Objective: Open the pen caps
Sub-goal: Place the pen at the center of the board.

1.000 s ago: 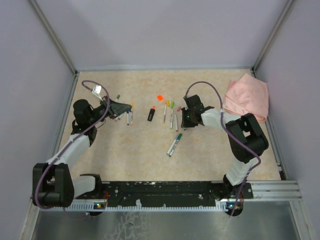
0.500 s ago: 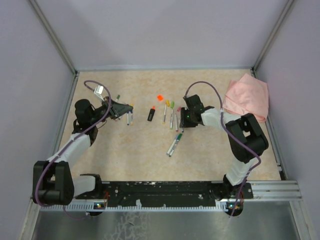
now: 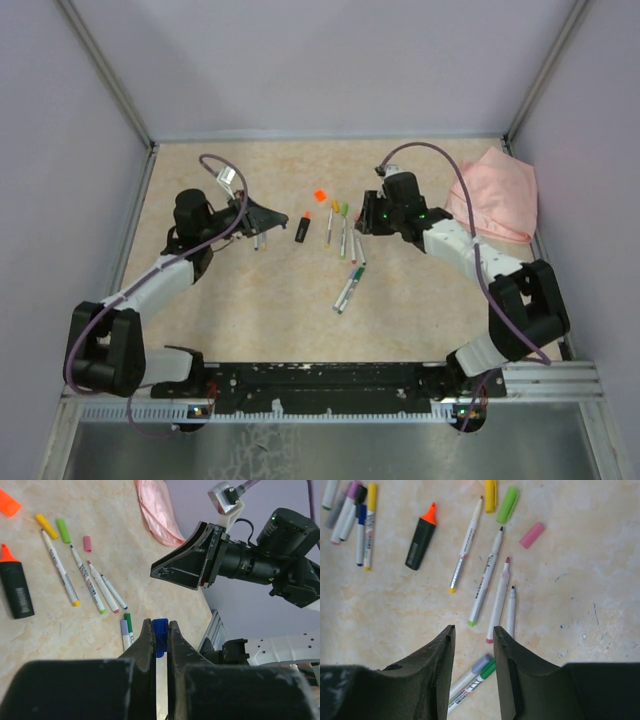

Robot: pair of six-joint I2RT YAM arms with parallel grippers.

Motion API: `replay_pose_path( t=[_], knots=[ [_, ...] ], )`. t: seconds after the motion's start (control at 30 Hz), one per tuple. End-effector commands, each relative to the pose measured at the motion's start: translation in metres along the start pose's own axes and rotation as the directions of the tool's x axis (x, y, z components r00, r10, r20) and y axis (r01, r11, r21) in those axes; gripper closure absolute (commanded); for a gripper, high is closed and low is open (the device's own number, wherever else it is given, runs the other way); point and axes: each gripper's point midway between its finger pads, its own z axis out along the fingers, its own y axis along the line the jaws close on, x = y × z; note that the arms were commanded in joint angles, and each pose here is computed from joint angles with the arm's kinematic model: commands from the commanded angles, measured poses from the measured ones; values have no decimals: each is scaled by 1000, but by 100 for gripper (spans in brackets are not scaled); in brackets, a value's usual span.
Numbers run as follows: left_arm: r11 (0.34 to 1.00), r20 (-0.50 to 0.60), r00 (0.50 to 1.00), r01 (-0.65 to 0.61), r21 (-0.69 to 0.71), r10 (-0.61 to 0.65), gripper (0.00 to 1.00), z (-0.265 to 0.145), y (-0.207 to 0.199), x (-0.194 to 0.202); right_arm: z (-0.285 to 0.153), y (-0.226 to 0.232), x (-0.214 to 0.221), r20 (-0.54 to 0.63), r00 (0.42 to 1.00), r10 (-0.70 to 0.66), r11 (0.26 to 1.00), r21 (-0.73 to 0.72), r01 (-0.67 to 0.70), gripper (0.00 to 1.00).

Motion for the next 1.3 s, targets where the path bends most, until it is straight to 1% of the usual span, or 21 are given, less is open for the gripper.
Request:
replay_pose_path(
  t=[0.0,0.1,0.2,0.3,0.5,0.6,0.67,0.83,0.93,1.1,1.27],
  knots=[
    [997,-39,997,-71,4,71,100,26,-7,6,-36,24,-52,176,984,38,994,-108,-19,63],
    [996,-85,992,-87,21,88,100,47,-13,17,-54,26,-62,234,969,81,988,-149,-47,63],
    [995,-136,986,-91,35,95,100,69,-17,32,-74,22,-66,291,948,127,982,-171,-79,59],
    [995,-188,977,-96,32,101,100,91,-16,46,-83,10,-59,305,936,178,976,-175,-128,55],
    [990,-302,943,-141,23,141,100,139,-6,81,-103,-16,-43,312,902,298,946,-224,-235,54],
    [984,-366,917,-176,-17,157,100,167,7,98,-109,-28,-34,319,893,318,943,-206,-263,53],
    [977,-428,891,-199,-73,150,100,184,25,114,-113,-31,-30,319,891,323,942,-196,-271,53],
    [940,-500,849,-290,-179,167,100,220,59,127,-120,-37,-26,333,883,331,942,-175,-287,53],
    [902,-534,828,-350,-254,171,100,237,82,126,-123,-40,-23,338,883,327,944,-160,-288,53],
    [855,-512,827,-425,-296,234,100,269,90,105,-123,-43,-19,339,880,332,943,-150,-298,53],
    [820,-487,824,-476,-317,290,100,286,99,91,-122,-44,-17,340,878,337,941,-153,-301,53]
  ],
)
